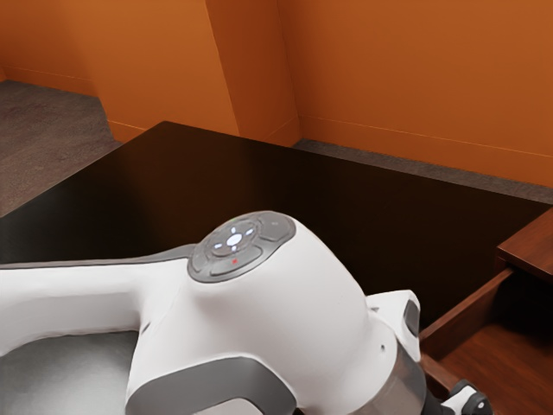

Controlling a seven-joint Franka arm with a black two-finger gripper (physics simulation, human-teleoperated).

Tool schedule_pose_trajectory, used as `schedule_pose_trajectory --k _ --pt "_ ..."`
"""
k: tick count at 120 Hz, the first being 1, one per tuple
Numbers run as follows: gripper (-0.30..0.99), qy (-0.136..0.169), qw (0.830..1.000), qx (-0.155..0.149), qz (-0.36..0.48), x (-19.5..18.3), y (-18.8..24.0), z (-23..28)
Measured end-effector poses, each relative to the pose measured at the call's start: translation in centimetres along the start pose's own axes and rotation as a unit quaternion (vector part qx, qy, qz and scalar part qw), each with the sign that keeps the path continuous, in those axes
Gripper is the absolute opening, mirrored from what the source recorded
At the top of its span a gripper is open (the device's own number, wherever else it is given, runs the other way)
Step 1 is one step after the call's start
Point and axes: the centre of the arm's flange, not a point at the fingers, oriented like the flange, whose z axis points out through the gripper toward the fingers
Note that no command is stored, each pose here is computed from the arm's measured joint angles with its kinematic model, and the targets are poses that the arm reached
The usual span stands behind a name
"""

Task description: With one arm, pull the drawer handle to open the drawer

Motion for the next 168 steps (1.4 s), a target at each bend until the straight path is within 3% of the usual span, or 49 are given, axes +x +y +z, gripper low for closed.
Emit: schedule_pose_trajectory --k 19,39,64,77,84,92,99,105,113,123,134,149,168 --pt "0.37 0.006 1.000 -0.001 0.002 0.0 0.0 0.1" --pt "0.54 0.016 1.000 -0.005 0.012 -0.2 0.0 0.2" --pt "0.63 0.029 0.999 -0.024 0.023 -0.2 0.8 -1.3" --pt "0.66 0.042 0.997 -0.062 0.021 0.6 4.7 -9.2" --pt "0.67 0.063 0.995 -0.071 -0.011 4.5 6.9 -16.5" --pt "0.67 0.093 0.994 -0.042 -0.038 9.1 6.7 -20.2" --pt "0.68 0.101 0.994 0.018 -0.043 11.5 5.4 -18.9" --pt "0.68 0.099 0.992 0.067 -0.029 11.7 4.2 -17.1" --pt "0.68 0.077 0.991 0.106 -0.031 13.4 3.3 -16.8" --pt "0.69 0.056 0.989 0.134 -0.023 14.1 2.9 -18.7" --pt "0.69 0.068 0.983 0.172 0.011 11.2 1.8 -18.4" --pt "0.69 0.071 0.981 0.181 0.026 9.6 1.4 -20.0" --pt "0.69 0.086 0.970 0.223 0.036 9.5 0.1 -15.8"
